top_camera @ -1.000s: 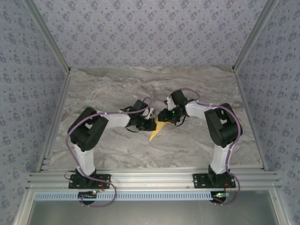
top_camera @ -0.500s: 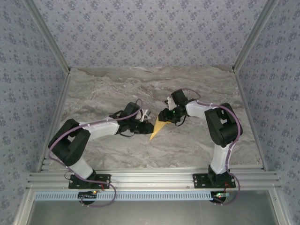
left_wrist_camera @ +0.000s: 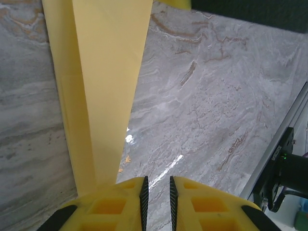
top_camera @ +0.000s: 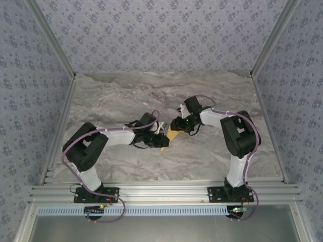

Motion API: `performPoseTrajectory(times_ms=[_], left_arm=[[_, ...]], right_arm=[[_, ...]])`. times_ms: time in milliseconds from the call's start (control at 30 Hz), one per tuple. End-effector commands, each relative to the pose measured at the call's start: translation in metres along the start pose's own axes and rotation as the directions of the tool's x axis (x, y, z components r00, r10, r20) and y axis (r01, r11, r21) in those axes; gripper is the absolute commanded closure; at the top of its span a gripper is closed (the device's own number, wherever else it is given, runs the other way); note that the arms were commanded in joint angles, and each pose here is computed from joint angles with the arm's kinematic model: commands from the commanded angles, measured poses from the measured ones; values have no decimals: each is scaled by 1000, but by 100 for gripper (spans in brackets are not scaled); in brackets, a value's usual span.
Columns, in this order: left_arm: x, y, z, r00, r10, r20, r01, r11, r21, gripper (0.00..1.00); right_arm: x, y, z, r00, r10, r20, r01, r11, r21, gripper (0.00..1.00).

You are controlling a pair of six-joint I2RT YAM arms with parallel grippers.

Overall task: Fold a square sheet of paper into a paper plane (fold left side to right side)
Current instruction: Fold the wing for the fifth time at the center of the table.

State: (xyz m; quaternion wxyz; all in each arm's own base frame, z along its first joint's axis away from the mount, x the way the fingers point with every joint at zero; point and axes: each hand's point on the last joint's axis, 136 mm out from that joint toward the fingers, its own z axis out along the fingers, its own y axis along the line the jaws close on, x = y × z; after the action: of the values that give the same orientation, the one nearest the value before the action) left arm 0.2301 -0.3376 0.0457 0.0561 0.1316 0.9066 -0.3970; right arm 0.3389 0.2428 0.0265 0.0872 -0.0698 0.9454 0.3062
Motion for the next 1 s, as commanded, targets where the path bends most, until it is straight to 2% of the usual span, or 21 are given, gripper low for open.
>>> performPoseTrajectory(times_ms=[0, 967], left_arm=[[-3, 0, 3, 1000, 9, 0, -9, 1000, -7, 79], [21, 27, 12, 998, -41, -52, 38, 998, -59, 80]], right_arm=[[23, -36, 13, 995, 69, -77, -58, 990, 132, 54], [24, -37, 12, 994, 70, -86, -57, 987, 147, 54]])
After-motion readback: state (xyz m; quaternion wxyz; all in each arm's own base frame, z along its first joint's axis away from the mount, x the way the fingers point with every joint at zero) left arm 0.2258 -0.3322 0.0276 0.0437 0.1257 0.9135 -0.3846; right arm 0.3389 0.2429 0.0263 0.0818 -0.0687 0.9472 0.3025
